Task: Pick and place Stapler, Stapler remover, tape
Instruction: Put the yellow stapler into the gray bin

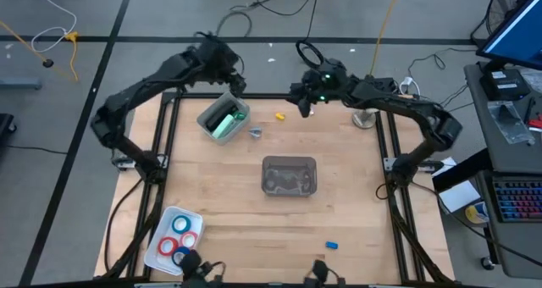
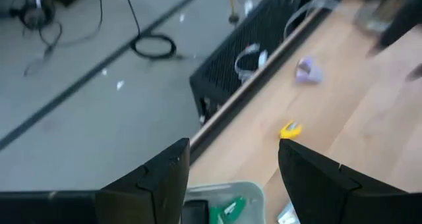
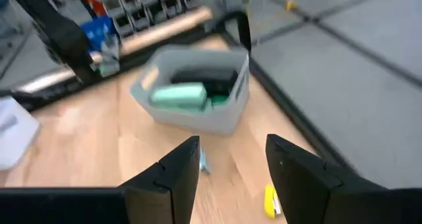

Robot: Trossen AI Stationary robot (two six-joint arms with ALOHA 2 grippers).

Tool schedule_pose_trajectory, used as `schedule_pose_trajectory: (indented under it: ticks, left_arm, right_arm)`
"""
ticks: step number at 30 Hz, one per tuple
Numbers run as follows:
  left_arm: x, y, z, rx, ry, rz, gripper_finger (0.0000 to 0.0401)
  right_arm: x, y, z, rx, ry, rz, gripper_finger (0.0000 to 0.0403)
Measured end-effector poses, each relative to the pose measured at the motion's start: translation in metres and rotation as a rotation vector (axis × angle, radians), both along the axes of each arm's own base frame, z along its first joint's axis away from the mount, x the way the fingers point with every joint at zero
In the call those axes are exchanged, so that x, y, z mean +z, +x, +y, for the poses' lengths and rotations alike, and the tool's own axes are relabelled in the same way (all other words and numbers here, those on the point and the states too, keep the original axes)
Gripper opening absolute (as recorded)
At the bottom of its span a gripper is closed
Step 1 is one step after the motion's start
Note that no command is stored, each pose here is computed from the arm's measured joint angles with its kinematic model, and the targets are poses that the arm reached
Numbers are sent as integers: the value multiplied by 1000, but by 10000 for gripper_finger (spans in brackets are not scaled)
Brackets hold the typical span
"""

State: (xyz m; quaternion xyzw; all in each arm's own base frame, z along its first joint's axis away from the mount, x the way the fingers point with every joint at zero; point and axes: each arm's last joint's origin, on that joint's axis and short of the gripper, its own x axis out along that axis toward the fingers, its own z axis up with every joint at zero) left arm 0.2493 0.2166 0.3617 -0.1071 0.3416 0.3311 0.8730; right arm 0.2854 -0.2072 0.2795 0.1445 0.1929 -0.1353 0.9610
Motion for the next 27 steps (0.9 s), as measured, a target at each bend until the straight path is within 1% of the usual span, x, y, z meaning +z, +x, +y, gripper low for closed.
schedule_pose_trajectory:
  ticks: [3, 7, 10, 13, 18, 22, 24, 27]
  left_arm:
    - [18, -14, -8, -10, 28, -61, 232]
    - [33, -28, -15, -15, 47, -114, 232]
    - [40, -33, -18, -24, 55, -142, 232]
    - [40, -35, -17, -24, 50, -143, 232]
    - [41, -37, -16, -29, 45, -159, 232]
    - [43, -36, -15, -32, 65, -181, 232]
    - [44, -36, -14, -32, 71, -186, 232]
    - [44, -37, -13, -30, 73, -187, 232]
  right_arm:
    - [-15, 15, -11, 10, 41, 74, 166]
    - [-37, 28, -21, 15, 112, 176, 166]
    - [-47, 34, -26, 12, 161, 229, 169]
    - [-51, 38, -31, -3, 220, 273, 176]
    - [-46, 47, -37, -17, 280, 318, 195]
    - [-34, 56, -45, -36, 305, 311, 208]
    - [-28, 65, -51, -37, 305, 284, 212]
    - [-29, 73, -61, -27, 366, 284, 214]
